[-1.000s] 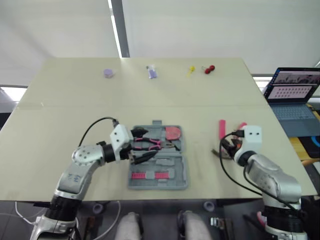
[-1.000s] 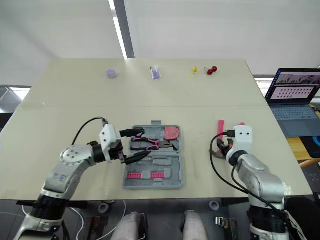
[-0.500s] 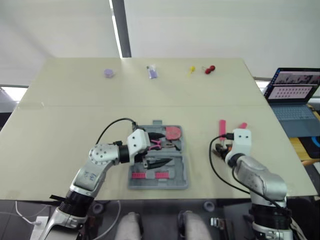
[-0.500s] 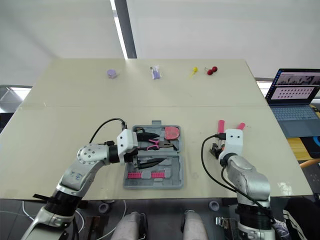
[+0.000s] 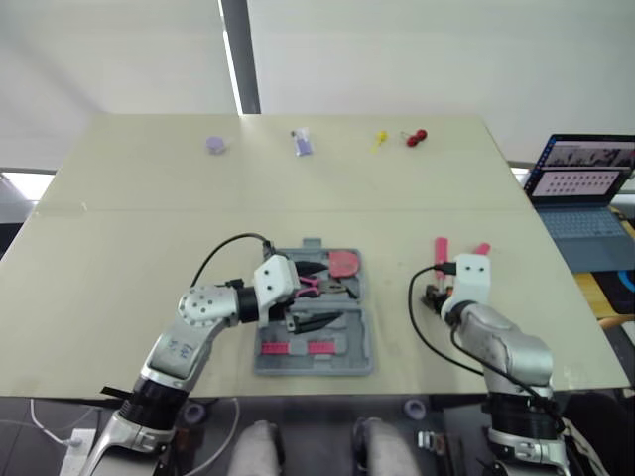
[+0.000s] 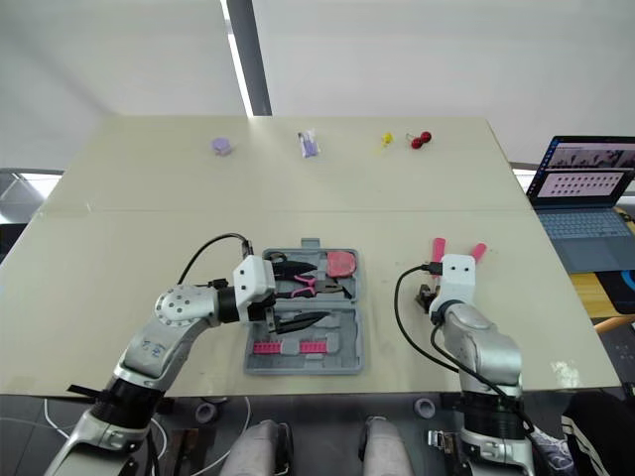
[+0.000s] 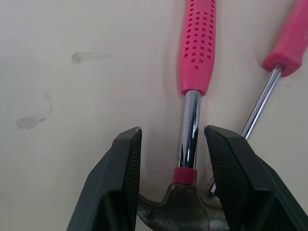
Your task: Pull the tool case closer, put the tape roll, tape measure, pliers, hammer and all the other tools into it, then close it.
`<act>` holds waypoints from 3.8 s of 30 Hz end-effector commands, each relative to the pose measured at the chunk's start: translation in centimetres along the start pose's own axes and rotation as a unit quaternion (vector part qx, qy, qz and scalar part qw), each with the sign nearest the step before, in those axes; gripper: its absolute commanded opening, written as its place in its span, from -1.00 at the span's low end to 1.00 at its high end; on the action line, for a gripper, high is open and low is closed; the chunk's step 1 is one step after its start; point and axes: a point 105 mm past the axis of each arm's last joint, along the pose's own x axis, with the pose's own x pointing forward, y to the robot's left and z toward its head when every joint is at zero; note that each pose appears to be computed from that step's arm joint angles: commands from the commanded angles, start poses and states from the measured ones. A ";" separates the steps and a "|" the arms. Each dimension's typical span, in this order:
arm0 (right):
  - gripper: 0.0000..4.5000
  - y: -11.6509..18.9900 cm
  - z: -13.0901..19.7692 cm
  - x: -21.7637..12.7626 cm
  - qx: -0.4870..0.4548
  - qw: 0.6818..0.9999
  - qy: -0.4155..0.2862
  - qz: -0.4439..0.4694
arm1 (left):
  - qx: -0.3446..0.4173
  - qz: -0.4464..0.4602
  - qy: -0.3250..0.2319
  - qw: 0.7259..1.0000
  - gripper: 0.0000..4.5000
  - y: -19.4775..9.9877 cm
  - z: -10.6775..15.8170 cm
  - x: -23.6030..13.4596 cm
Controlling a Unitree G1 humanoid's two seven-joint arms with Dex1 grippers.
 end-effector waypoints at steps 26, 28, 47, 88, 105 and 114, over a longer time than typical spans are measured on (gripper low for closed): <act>-0.02 -0.5 -0.3 0.4 0.029 0.998 0.045 -0.013 | 0.017 0.000 -0.017 1.000 1.00 0.1 1.2 1.1; -0.14 -0.5 -0.3 0.4 0.032 0.998 0.046 -0.014 | 0.018 0.000 -0.018 1.000 1.00 0.1 1.2 1.2; -0.99 -0.1 -0.1 0.3 0.042 0.998 0.045 -0.009 | 0.020 -0.001 -0.020 1.000 1.00 0.2 1.6 1.2; -0.99 13.9 5.9 -8.7 -0.376 0.815 -0.004 0.441 | -0.046 0.218 0.028 0.974 1.00 -2.9 -3.5 -15.5; -0.99 17.7 3.4 -10.2 -0.526 0.700 0.053 0.480 | -0.075 0.220 0.036 0.972 1.00 -7.6 -5.7 -16.9; -0.99 17.6 2.1 -9.8 -0.569 0.672 0.076 0.468 | -0.078 0.208 0.038 0.974 1.00 -8.3 -6.0 -17.0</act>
